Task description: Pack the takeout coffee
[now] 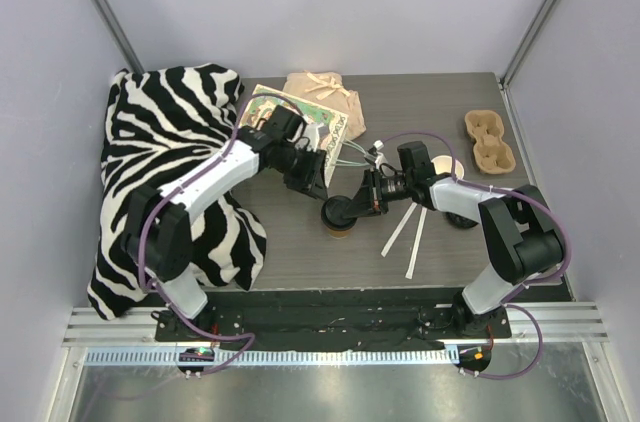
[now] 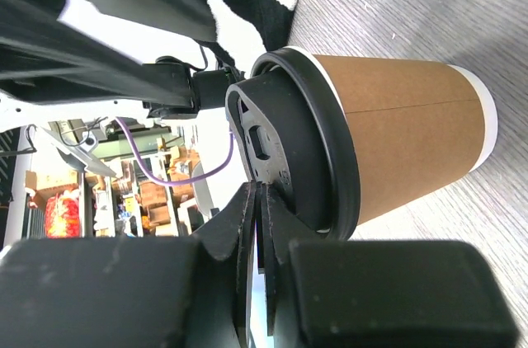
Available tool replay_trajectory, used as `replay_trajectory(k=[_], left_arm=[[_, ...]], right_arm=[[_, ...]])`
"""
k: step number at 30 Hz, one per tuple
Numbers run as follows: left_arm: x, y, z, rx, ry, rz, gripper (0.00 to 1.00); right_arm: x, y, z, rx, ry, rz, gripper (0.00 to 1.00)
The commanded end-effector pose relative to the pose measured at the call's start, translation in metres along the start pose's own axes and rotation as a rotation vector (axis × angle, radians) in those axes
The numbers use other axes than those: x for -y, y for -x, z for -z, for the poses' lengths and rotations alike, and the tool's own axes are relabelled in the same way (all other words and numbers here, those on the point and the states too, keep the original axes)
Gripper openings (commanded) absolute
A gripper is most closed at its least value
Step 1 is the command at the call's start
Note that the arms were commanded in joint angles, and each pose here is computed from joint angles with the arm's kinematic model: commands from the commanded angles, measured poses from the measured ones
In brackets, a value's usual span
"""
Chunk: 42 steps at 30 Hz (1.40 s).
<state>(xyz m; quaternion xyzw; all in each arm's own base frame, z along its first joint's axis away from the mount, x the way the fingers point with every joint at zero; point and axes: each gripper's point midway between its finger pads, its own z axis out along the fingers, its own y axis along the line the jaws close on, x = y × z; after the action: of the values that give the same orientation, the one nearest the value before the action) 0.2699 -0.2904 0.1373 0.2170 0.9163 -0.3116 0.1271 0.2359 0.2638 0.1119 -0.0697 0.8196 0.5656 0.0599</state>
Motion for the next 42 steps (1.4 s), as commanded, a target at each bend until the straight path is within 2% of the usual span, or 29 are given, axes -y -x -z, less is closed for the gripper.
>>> replay_trajectory(k=[1,3,5,9,12,15,19,22,30,36,42], left_arm=[[0.052,0.026,0.050,0.175,-0.216,-0.045,0.40],[0.056,0.026,0.051,0.194,-0.257,-0.014,0.39],[0.061,0.027,0.051,0.217,-0.328,-0.008,0.33],[0.079,0.026,0.046,0.186,-0.486,0.092,0.13],[0.073,0.028,0.031,0.170,-0.500,0.127,0.04],[0.052,0.023,0.008,0.140,-0.452,0.174,0.00],[-0.016,-0.004,-0.031,0.069,-0.246,0.343,0.00],[-0.036,-0.025,-0.046,0.008,-0.209,0.405,0.00],[-0.024,-0.008,-0.030,0.058,-0.228,0.341,0.00],[0.014,0.019,0.004,0.143,-0.394,0.253,0.00],[0.029,0.029,0.021,0.184,-0.435,0.230,0.00]], right_arm=[[0.067,-0.011,-0.001,0.028,-0.248,-0.065,0.12],[0.067,-0.010,-0.001,0.031,-0.250,-0.062,0.12],[0.067,-0.009,-0.001,0.031,-0.249,-0.060,0.12],[0.067,-0.009,-0.001,0.032,-0.251,-0.060,0.12],[0.068,-0.008,-0.001,0.031,-0.253,-0.062,0.11],[0.069,-0.008,-0.002,0.029,-0.258,-0.062,0.11],[0.074,-0.009,-0.002,0.024,-0.272,-0.063,0.10],[0.077,-0.010,-0.002,0.019,-0.283,-0.064,0.10],[0.071,-0.009,-0.006,0.007,-0.269,-0.034,0.09],[0.027,0.002,-0.008,0.017,-0.152,0.027,0.14],[-0.017,0.011,-0.002,0.041,-0.043,0.078,0.17]])
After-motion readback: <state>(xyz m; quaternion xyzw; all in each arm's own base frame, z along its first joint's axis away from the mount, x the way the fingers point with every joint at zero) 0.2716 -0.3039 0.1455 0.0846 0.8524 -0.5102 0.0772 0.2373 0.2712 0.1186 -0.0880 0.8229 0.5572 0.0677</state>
